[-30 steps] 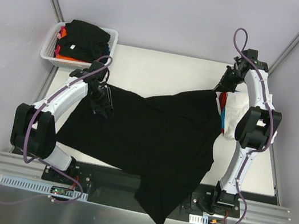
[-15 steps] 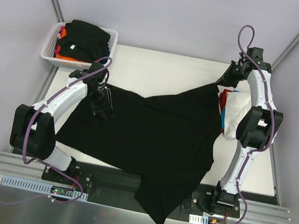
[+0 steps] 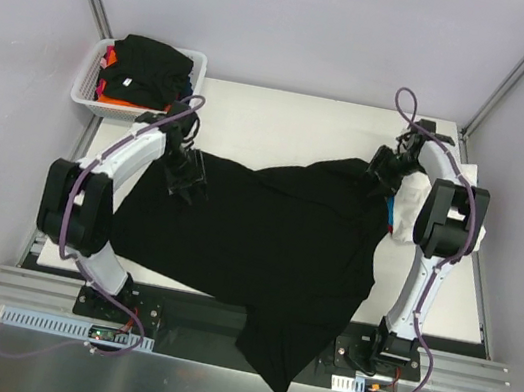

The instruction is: Fold and stack the t-shirts

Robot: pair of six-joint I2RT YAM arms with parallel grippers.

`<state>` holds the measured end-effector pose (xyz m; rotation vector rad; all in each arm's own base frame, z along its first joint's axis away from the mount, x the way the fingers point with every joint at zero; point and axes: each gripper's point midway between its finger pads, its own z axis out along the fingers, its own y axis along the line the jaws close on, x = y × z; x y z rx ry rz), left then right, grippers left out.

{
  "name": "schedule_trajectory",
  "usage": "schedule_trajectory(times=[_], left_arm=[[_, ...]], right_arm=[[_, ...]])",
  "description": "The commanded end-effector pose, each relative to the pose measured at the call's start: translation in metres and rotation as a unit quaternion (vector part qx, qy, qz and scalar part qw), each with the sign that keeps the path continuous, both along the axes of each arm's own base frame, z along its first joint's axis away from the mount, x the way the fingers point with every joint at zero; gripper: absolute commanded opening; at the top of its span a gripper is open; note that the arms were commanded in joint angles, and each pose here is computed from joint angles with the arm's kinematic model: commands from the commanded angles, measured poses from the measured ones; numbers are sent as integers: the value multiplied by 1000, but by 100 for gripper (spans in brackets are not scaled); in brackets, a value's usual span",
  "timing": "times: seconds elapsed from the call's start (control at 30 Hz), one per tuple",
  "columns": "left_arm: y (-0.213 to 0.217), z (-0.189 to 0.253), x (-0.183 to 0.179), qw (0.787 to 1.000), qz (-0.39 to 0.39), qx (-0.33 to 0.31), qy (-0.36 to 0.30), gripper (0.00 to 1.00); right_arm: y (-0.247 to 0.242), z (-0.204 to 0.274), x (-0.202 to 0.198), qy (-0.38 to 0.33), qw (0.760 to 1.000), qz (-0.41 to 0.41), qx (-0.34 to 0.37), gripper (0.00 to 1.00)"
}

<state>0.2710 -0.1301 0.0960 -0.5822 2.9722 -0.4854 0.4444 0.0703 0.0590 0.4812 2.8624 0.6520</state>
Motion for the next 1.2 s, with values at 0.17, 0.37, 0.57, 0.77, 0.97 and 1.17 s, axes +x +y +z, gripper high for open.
schedule_trajectory(times=[0.17, 0.37, 0.57, 0.77, 0.97, 1.17], left_arm=[[-8, -16, 79, 999, 4, 36, -4, 29], [-1, -33, 119, 997, -10, 76, -23, 0], [11, -61, 119, 996, -19, 88, 6, 0], [19, -79, 76, 994, -27, 91, 52, 0], [9, -75, 13, 993, -5, 38, 113, 0], [7, -66, -45, 989, 28, 11, 147, 0]], right_arm=[[76, 31, -80, -4, 994, 105, 26, 1], [113, 32, -114, 15, 986, 165, 31, 1], [129, 35, -131, 14, 981, 191, 27, 1], [132, 37, -135, 10, 981, 191, 29, 1], [131, 38, -134, 4, 982, 189, 24, 1], [133, 38, -133, 4, 982, 188, 26, 2]])
